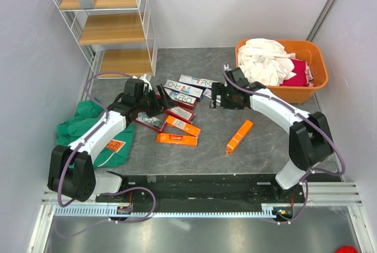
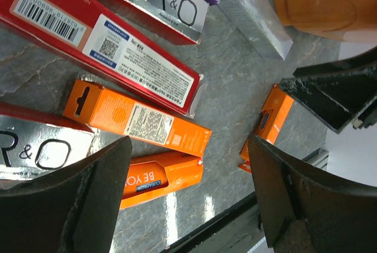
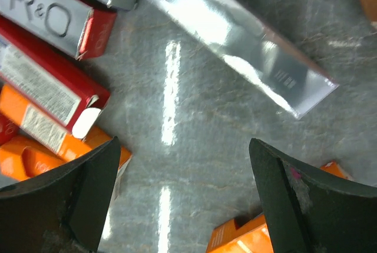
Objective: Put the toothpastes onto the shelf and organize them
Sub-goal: Pick up the toothpaste from the center of the board.
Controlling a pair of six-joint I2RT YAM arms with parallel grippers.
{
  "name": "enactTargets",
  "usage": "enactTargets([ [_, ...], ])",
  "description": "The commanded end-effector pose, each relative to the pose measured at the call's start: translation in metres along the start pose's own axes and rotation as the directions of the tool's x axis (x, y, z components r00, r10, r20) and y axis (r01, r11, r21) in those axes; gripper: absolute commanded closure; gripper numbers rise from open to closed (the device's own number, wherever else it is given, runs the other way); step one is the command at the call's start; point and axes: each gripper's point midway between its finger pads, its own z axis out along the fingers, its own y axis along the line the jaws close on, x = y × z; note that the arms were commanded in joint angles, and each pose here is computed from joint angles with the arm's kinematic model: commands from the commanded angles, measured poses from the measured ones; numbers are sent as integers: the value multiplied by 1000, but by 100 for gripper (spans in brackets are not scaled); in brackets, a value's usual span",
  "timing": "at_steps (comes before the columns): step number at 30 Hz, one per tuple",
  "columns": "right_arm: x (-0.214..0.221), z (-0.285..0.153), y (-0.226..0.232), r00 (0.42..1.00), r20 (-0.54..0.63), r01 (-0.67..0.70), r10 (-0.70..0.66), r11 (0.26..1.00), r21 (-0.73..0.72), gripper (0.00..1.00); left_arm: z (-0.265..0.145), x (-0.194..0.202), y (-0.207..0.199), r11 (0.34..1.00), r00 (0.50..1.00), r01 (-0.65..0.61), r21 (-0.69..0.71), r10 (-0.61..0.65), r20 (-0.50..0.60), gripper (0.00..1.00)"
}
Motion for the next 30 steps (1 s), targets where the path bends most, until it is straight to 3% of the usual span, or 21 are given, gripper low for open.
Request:
enactTargets([
  [1, -25, 7, -12, 996, 43, 70, -76, 989, 134, 2, -8, 2, -4, 998, 998, -64, 29, 63, 25, 13],
  [10, -67, 35, -27, 981, 79, 146, -177, 944, 295, 2, -8, 15, 10, 996, 996, -90, -4, 90, -12, 13],
  [23, -70, 84, -16, 952, 12, 295, -306, 927, 233, 2, -5, 27, 20, 995, 994, -94, -24, 92, -57, 13],
  [30, -51, 93, -8, 947, -32, 322, -321, 935, 151, 4, -6, 31, 26, 995, 994, -94, -42, 92, -63, 13],
])
